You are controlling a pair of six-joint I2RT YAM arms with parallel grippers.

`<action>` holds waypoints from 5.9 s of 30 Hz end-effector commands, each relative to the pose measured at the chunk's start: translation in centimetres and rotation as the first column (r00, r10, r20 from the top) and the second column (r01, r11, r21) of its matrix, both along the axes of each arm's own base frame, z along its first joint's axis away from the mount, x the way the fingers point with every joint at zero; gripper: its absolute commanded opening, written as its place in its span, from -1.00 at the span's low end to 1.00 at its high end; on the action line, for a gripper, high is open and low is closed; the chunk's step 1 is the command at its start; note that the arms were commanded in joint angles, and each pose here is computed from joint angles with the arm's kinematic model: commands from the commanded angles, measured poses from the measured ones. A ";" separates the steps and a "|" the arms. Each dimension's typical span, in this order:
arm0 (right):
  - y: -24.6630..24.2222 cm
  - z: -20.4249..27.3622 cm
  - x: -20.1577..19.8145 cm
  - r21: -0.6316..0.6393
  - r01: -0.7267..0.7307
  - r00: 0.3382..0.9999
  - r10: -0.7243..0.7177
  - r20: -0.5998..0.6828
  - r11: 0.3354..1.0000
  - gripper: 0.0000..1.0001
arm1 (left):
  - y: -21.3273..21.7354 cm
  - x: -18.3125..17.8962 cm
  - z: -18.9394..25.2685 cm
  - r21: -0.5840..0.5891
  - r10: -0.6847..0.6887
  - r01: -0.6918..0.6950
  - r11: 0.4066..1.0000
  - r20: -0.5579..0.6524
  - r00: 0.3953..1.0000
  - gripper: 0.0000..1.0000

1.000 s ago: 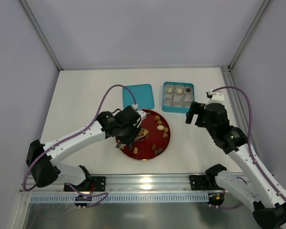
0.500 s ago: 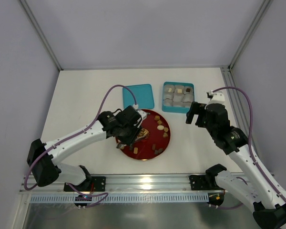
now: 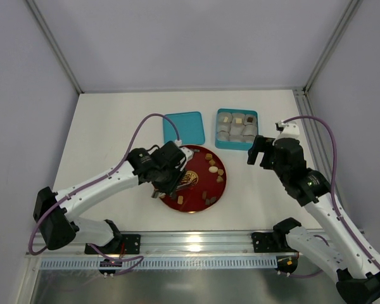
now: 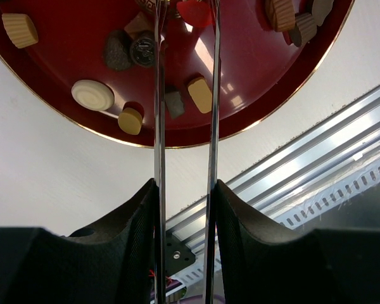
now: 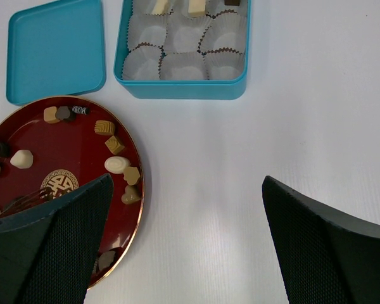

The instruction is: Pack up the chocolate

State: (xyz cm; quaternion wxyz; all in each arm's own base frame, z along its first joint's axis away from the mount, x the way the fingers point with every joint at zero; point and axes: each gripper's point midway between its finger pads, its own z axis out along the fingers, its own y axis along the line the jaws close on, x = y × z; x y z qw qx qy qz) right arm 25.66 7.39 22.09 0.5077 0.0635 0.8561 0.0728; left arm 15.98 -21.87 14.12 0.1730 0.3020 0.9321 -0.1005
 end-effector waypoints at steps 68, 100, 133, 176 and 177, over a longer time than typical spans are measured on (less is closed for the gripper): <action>-0.2 0.2 0.4 0.011 0.021 1.000 -0.021 0.021 1.000 1.00 | 0.1 -0.2 1.4 0.028 -0.034 0.034 0.999 -0.008 0.999 -0.38; 0.3 1.3 0.7 0.024 0.005 0.999 -0.006 0.041 1.000 1.00 | -7.8 9.0 7.7 -0.083 0.018 0.001 0.997 0.237 0.971 -0.62; 0.4 3.1 0.7 0.021 -0.017 0.997 0.016 0.070 1.000 1.00 | -16.7 23.9 4.6 -0.153 0.074 -0.022 0.988 0.343 0.936 -0.59; 0.1 2.9 0.4 0.020 -0.010 0.997 0.009 0.072 1.000 0.99 | -16.3 24.2 3.7 -0.122 0.070 -0.030 0.992 0.343 0.937 -0.30; 0.1 2.9 0.4 0.018 -0.010 0.997 0.009 0.071 1.000 0.99 | -16.3 24.2 3.7 -0.122 0.071 -0.031 0.992 0.344 0.936 -0.30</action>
